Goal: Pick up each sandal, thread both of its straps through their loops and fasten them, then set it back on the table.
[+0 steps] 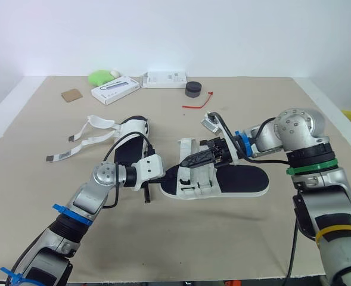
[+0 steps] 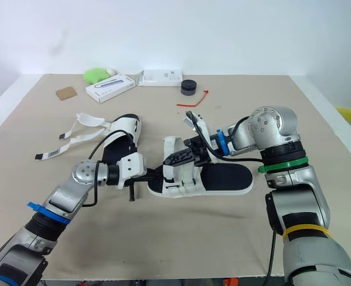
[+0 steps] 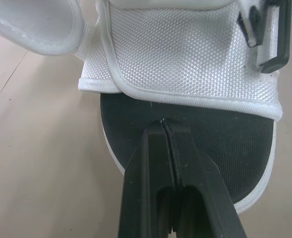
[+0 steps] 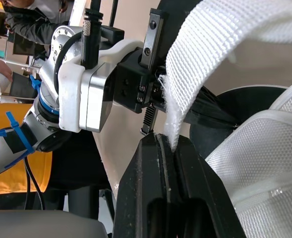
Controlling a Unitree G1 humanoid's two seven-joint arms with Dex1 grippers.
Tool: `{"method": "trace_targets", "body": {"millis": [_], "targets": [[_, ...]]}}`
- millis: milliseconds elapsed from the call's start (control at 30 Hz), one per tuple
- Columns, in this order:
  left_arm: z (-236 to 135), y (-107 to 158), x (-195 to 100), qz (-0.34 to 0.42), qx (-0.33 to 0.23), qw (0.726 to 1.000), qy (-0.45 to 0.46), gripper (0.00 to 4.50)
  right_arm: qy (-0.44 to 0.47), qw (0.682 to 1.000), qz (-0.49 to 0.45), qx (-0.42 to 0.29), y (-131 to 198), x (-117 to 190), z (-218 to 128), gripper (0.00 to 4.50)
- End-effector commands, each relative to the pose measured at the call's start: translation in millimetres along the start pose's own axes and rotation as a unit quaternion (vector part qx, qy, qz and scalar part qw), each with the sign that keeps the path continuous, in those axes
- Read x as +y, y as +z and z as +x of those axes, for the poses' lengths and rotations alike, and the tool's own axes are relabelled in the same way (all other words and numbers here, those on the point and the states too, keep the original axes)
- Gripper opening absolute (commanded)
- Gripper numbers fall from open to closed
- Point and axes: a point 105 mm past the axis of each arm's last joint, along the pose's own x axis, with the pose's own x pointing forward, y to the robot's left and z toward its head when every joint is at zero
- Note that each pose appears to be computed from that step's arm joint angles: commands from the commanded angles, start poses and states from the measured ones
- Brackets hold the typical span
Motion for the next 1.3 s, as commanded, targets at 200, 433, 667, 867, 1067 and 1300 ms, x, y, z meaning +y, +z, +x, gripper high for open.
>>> {"method": "trace_targets", "body": {"millis": [200, 433, 667, 867, 1067, 1300], "targets": [[1, -26, -10, -0.029, 0.049, 0.998, -0.012, 0.00, 0.018, 1.000, -0.005, 0.005, -6, 6, 0, 0.06], [0, -27, -10, -0.029, 0.051, 0.998, -0.011, 0.00, 0.031, 0.999, -0.008, -0.012, 5, 14, -1, 0.06], [0, -27, -9, -0.029, 0.051, 0.998, -0.011, 0.00, 0.025, 0.999, -0.011, -0.018, 11, 15, -2, 0.06], [0, -27, -10, -0.030, 0.050, 0.998, -0.011, 0.00, 0.009, 1.000, -0.002, -0.010, 3, 6, 0, 0.06], [0, -27, -11, -0.030, 0.050, 0.998, -0.012, 0.00, -0.007, 1.000, 0.000, -0.009, -1, -2, 0, 0.06], [0, -28, -12, -0.030, 0.051, 0.998, -0.013, 0.00, -0.006, 1.000, -0.004, -0.005, -4, -2, 0, 0.06]]}}
